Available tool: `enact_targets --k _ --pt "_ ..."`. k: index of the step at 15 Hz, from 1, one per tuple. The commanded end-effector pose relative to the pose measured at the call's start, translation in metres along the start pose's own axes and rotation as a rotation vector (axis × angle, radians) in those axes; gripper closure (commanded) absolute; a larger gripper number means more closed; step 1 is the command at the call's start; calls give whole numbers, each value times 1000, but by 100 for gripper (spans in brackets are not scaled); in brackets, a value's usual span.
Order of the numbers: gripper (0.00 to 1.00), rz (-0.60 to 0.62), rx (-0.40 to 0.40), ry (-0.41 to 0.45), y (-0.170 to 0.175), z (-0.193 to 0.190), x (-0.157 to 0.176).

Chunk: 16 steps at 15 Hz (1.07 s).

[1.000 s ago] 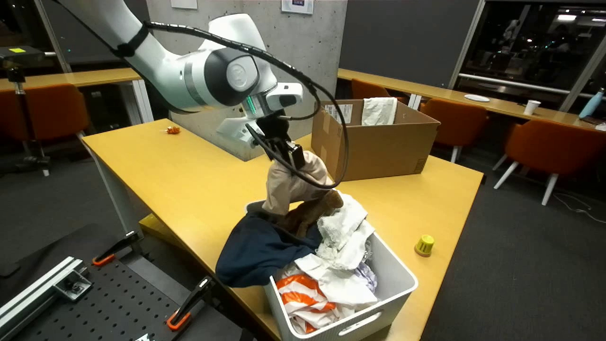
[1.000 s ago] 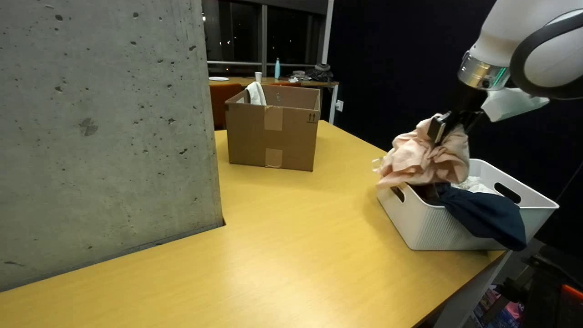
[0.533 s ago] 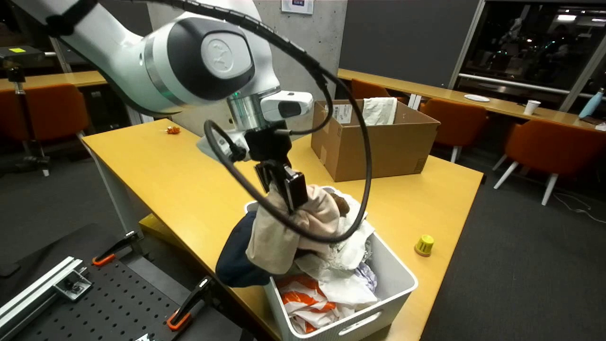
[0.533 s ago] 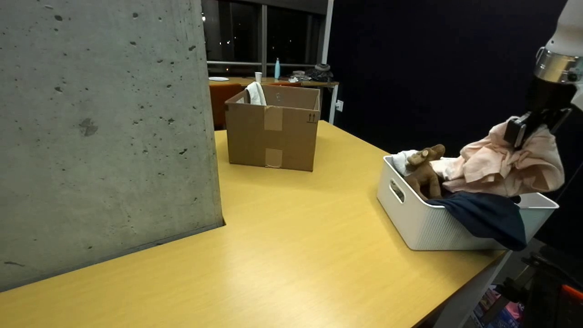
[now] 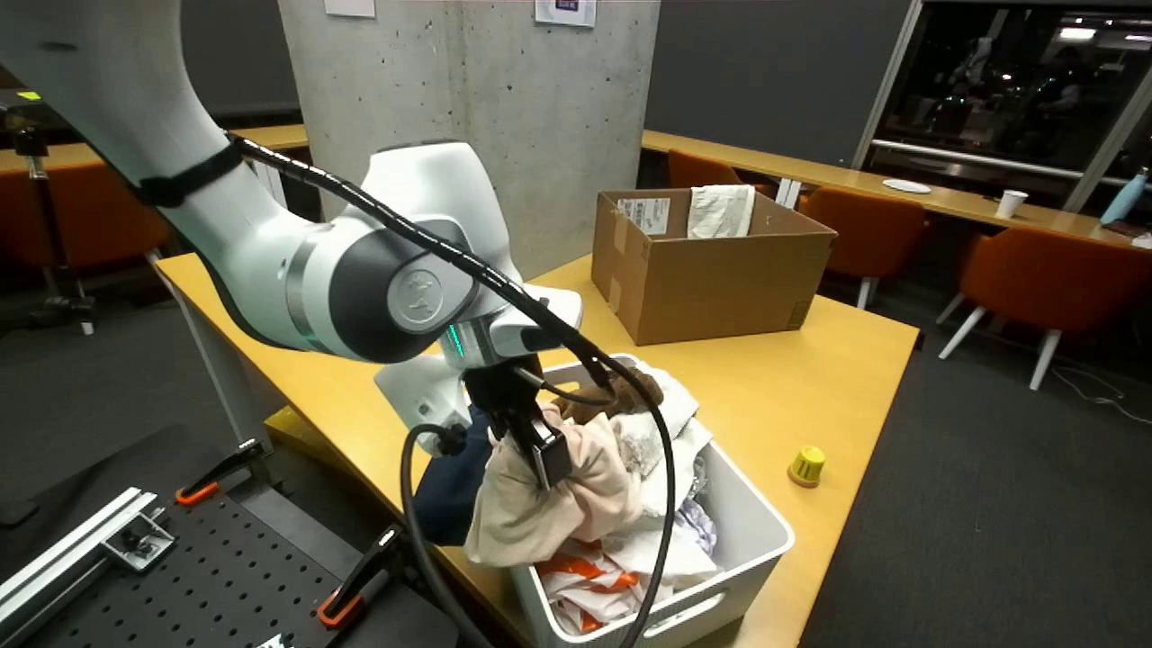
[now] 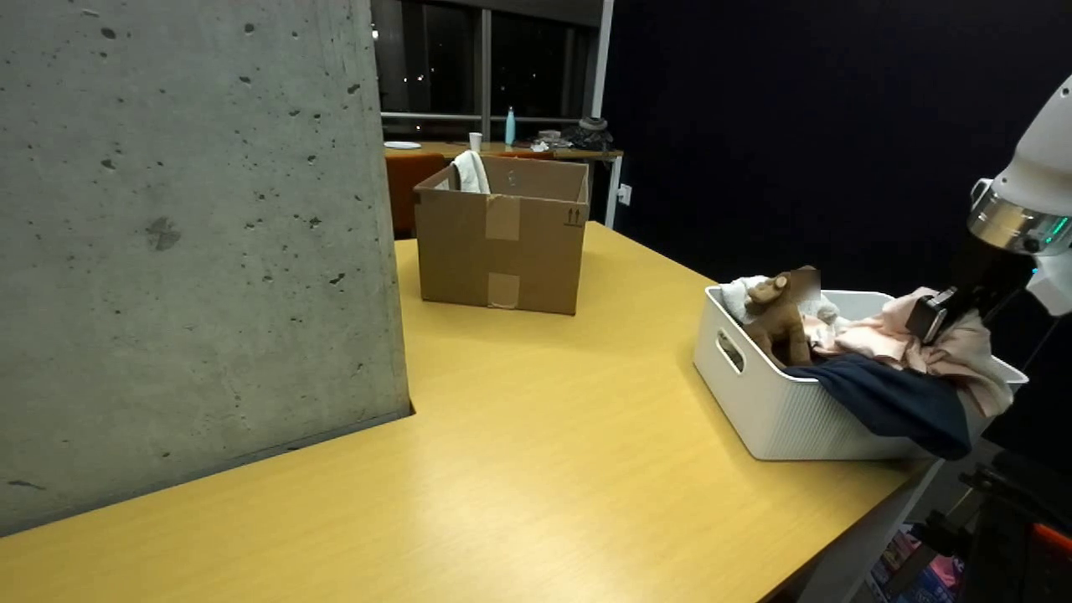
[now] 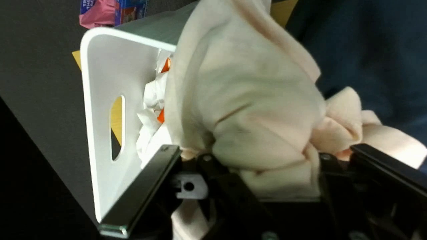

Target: Put the peach t-shirt over the radish then wrap the radish in the t-shirt and put the t-shirt in the white storage container.

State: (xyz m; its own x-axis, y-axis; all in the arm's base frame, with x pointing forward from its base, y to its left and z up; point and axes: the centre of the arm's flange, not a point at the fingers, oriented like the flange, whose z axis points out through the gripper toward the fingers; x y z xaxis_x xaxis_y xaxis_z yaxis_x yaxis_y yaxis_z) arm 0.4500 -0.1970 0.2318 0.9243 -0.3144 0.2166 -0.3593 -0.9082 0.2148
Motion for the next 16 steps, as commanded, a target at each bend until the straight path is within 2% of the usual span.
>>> enact_targets --k 1,3,4,6,12,14,16 --pt "94 1 37 66 11 6 19" --pt "94 4 60 64 8 16 22" --pt "50 3 76 46 5 19 20" --pt "43 -4 74 45 9 10 19" --pt "1 32 57 134 59 -67 41" --pt "0 32 61 161 63 -88 51" --pt "0 28 71 174 59 -93 62"
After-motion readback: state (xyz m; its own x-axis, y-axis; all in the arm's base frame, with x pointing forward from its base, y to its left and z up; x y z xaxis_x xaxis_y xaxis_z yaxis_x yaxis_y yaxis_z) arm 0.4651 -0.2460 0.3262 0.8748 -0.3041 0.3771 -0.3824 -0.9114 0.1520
